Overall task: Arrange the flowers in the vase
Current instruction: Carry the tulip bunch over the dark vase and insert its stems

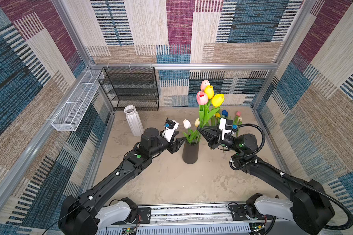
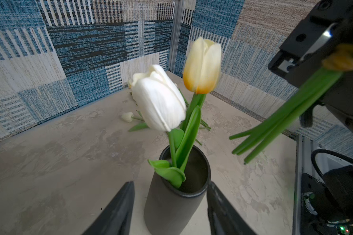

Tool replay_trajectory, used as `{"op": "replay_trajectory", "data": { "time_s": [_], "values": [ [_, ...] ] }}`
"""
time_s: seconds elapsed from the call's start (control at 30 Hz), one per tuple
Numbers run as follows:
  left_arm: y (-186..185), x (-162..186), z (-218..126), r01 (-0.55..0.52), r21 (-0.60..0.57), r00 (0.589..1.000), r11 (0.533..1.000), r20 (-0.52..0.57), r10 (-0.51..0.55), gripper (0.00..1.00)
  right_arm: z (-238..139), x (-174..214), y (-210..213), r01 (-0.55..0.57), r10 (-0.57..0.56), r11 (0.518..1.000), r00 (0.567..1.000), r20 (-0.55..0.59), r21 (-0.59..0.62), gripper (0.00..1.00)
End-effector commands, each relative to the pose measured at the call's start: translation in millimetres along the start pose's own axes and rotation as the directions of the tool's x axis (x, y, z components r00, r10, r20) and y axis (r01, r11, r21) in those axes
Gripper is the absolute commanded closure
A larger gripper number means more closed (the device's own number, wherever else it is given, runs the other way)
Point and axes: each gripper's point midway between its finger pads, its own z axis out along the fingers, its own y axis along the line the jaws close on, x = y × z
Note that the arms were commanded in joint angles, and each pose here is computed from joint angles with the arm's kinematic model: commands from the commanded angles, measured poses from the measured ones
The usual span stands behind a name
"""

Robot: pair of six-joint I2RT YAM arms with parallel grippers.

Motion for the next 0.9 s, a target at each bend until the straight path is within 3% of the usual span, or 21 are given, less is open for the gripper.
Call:
{"op": "replay_trajectory", "data": {
  "time_s": [0.0, 0.87],
  "values": [
    [-0.6, -6.2, -1.3, 0.014, 0.002, 1.000, 1.000, 0.027, -0.014, 0.41, 0.6, -10.2, -4.9, 0.040, -0.042, 0.999, 0.997, 0.069, 0.034, 0.92],
    [-5.1, 0.9, -13.3, -0.007, 0.010, 0.998, 1.000, 0.055, 0.006, 0.36, 10.8, 55.6, -29.5, 0.015, -0.017, 0.992, 1.000, 0.015, 0.129, 0.92]
  ]
}}
